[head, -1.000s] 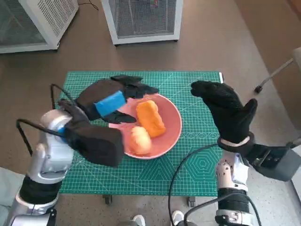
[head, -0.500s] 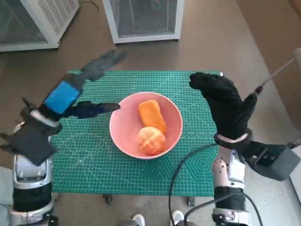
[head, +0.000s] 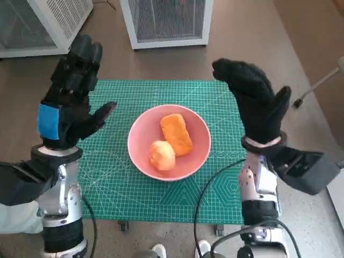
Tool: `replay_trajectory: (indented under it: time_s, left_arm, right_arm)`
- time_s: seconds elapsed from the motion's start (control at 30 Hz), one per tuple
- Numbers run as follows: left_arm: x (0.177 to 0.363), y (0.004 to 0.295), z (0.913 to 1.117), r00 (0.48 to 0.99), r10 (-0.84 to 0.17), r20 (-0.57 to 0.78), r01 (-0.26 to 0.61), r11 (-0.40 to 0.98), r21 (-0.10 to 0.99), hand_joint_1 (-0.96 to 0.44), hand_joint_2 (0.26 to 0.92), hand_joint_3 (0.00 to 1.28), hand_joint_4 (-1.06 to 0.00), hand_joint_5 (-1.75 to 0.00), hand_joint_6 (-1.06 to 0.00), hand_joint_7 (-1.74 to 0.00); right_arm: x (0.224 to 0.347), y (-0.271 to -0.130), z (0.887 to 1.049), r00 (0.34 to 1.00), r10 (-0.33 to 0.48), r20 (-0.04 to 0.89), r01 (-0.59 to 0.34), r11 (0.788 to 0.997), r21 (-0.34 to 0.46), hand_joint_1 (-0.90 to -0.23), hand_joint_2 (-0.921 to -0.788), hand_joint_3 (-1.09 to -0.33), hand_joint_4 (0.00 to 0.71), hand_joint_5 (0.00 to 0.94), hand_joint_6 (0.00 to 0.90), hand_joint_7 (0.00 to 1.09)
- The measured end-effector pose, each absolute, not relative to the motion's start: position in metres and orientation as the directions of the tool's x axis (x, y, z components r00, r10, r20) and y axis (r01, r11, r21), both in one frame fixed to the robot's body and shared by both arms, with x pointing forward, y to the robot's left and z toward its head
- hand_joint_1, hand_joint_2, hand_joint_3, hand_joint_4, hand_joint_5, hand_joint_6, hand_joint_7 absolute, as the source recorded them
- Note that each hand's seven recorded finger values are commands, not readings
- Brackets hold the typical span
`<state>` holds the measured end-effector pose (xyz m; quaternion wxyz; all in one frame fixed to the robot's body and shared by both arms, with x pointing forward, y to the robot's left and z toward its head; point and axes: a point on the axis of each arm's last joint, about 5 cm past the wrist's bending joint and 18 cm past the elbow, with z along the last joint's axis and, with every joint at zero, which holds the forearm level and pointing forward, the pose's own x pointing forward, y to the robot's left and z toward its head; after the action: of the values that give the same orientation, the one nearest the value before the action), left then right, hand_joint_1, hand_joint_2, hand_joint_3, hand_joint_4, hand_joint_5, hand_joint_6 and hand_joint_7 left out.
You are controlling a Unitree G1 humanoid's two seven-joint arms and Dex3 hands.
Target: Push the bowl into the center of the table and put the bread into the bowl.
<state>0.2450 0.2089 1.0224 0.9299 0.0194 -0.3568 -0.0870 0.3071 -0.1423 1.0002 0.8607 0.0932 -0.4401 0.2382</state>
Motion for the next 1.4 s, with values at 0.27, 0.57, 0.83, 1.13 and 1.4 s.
replay_trajectory:
  time_s: [0.27, 0.57, 0.83, 1.13, 1.4]
  left_arm:
    - [0.246, 0.211, 1.026, 0.713, -0.225, 0.665, 0.167, 0.974, 0.151, -0.59, 0.921, 0.31, -0.25, -0.05, -0.31, -0.06]
    - [0.251, 0.21, 1.03, 0.693, -0.259, 0.673, 0.21, 0.965, 0.155, -0.57, 0.921, 0.31, -0.26, -0.04, -0.31, -0.06]
    - [0.256, 0.207, 1.036, 0.668, -0.283, 0.688, 0.23, 0.958, 0.171, -0.57, 0.921, 0.3, -0.26, -0.04, -0.3, -0.06]
    - [0.263, 0.204, 1.045, 0.649, -0.305, 0.697, 0.235, 0.952, 0.198, -0.6, 0.921, 0.3, -0.28, -0.03, -0.32, -0.07]
    - [0.267, 0.2, 1.05, 0.634, -0.323, 0.702, 0.238, 0.946, 0.221, -0.65, 0.921, 0.3, -0.28, -0.03, -0.33, -0.07]
  right_arm:
    - [0.312, -0.147, 1.008, 0.493, 0.341, 0.8, -0.486, 0.871, -0.072, -0.518, -0.921, -0.5, 0.27, 0.0, 0.425, 0.01]
    - [0.317, -0.146, 1.015, 0.477, 0.355, 0.804, -0.501, 0.861, -0.083, -0.517, -0.921, -0.499, 0.281, 0.006, 0.434, 0.01]
    - [0.32, -0.147, 1.021, 0.471, 0.364, 0.803, -0.506, 0.858, -0.092, -0.535, -0.921, -0.496, 0.285, 0.005, 0.437, 0.01]
    - [0.32, -0.154, 1.025, 0.479, 0.371, 0.796, -0.496, 0.862, -0.104, -0.521, -0.921, -0.493, 0.288, 0.005, 0.435, 0.01]
    - [0.321, -0.155, 1.028, 0.476, 0.371, 0.797, -0.496, 0.862, -0.105, -0.517, -0.921, -0.485, 0.297, 0.008, 0.437, 0.01]
